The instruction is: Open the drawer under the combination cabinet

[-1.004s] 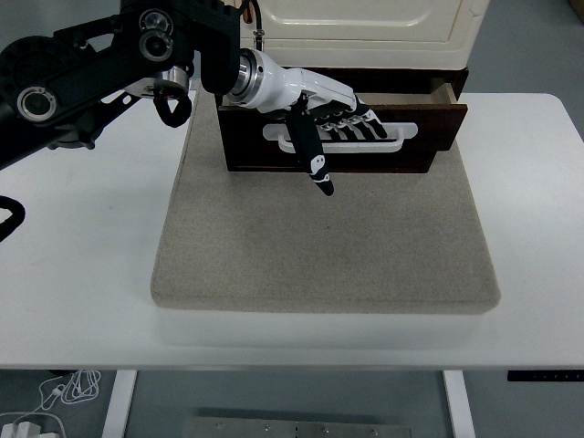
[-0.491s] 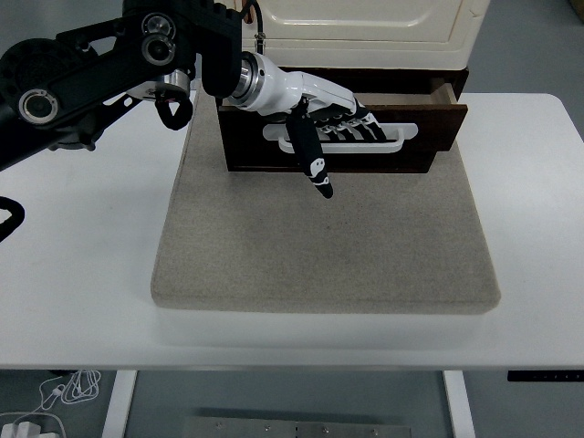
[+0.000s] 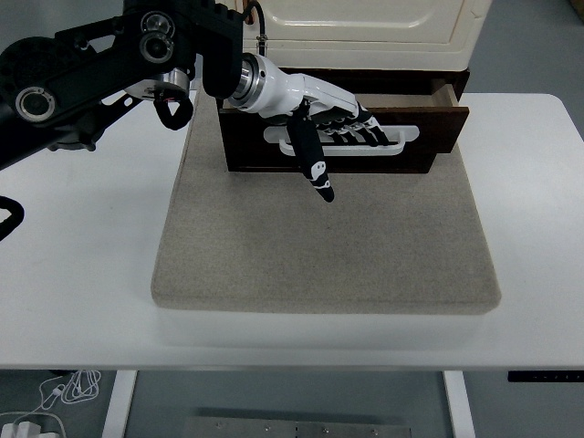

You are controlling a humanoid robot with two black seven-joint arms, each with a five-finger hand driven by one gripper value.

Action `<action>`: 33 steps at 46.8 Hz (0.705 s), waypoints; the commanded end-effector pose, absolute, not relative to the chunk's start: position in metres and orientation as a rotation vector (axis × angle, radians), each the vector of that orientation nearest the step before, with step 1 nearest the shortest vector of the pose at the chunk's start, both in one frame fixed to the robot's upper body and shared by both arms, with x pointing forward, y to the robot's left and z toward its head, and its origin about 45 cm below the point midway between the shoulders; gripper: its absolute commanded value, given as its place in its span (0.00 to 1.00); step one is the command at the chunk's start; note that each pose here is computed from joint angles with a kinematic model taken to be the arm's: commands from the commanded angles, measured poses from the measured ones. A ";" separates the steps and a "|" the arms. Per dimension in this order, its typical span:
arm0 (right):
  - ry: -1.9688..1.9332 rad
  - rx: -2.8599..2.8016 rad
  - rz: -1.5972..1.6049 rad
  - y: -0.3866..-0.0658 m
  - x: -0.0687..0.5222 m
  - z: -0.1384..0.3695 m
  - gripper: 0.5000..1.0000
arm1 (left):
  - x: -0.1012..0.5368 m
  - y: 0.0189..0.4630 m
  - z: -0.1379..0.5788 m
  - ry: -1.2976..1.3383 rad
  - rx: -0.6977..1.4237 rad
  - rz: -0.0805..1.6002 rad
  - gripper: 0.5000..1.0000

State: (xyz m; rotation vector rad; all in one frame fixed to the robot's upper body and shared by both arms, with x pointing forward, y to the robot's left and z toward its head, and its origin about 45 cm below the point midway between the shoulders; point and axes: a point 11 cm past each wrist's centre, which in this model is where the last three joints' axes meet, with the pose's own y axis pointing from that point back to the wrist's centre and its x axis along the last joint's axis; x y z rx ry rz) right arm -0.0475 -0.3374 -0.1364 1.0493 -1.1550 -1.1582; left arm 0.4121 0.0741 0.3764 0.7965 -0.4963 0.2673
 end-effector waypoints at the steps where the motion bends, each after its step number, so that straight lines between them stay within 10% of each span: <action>1: -1.155 1.050 -1.159 -0.337 -0.047 -0.136 0.86 | 0.411 0.073 0.378 -0.501 0.792 0.264 1.00; 33: -1.156 1.049 -1.157 -0.338 -0.047 -0.136 0.86 | 0.405 0.069 0.381 -0.474 0.757 0.245 1.00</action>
